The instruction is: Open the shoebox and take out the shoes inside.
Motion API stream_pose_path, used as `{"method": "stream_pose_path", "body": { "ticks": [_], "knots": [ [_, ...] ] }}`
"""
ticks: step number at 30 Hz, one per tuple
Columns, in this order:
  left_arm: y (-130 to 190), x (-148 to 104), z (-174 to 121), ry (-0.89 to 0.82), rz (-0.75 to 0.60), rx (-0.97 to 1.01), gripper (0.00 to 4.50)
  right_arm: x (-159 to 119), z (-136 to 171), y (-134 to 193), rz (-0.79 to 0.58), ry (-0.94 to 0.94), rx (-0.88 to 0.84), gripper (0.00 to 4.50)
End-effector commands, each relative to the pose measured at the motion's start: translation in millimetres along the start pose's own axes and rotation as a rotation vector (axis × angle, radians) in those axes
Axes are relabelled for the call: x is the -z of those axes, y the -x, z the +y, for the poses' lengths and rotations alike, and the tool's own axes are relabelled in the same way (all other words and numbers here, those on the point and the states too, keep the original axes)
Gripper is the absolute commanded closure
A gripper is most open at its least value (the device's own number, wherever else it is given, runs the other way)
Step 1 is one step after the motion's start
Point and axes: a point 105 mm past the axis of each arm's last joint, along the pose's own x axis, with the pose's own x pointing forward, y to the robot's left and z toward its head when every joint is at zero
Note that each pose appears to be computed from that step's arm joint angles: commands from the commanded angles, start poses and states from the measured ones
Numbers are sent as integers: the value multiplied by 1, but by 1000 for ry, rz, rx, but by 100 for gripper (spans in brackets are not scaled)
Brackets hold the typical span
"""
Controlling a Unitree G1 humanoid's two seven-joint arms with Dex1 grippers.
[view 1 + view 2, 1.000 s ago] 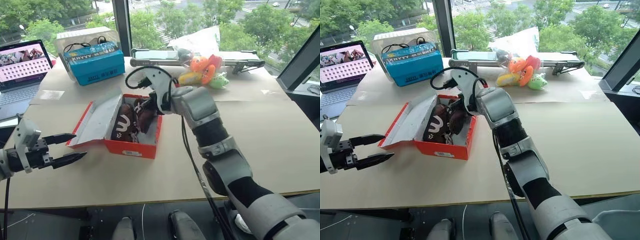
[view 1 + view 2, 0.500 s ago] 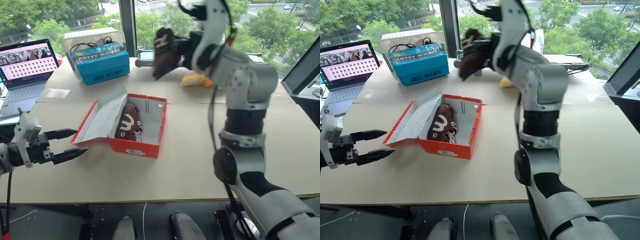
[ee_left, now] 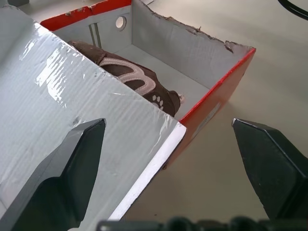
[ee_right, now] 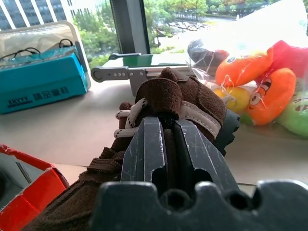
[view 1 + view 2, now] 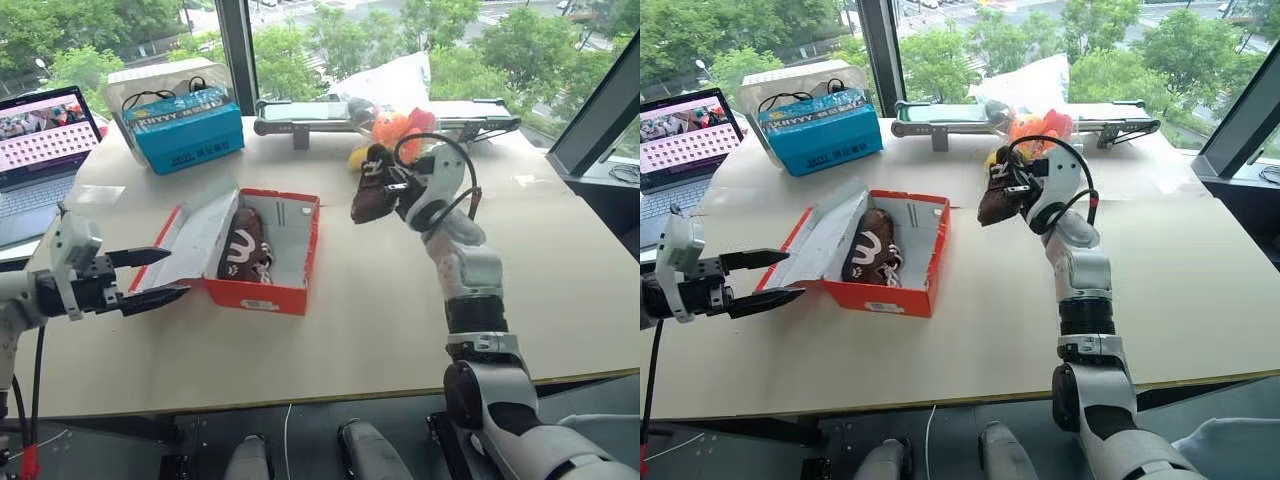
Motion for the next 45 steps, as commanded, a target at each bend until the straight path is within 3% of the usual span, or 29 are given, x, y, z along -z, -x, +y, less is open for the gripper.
{"method": "stream_pose_path", "body": {
  "ticks": [1, 10, 13, 18, 19, 26, 33, 40, 44, 45],
  "knots": [
    [3, -9, 1, -39, -9, -4, 0, -12, -2, -5, -86, 10, -12, 449],
    [7, -12, 3, -47, -6, -14, 0, 45, -5, -4, 73, 50, -1, 449],
    [7, -13, 2, -50, -4, -14, 0, 72, -11, -1, 193, 54, 30, 449],
    [7, -13, 3, -53, -2, -15, 0, 85, -21, 3, 258, 45, 71, 449],
    [7, -13, 3, -53, -3, -15, 0, 85, -22, 3, 258, 41, 71, 405],
    [6, -14, 3, -54, -4, -10, 0, 58, -29, -1, 180, 77, 88, 161],
    [4, -15, 4, -57, -8, -5, 0, 11, -31, 0, 77, 181, 74, 161],
    [2, -16, 5, -57, -12, 2, 0, -16, -21, 13, 83, 328, 19, 161],
    [0, -15, 5, -55, -10, 7, 0, -37, 4, 19, 71, 381, -90, 161],
    [0, -15, 5, -55, -10, 8, 0, -44, 22, 21, 66, 388, -177, 161]
  ]
}}
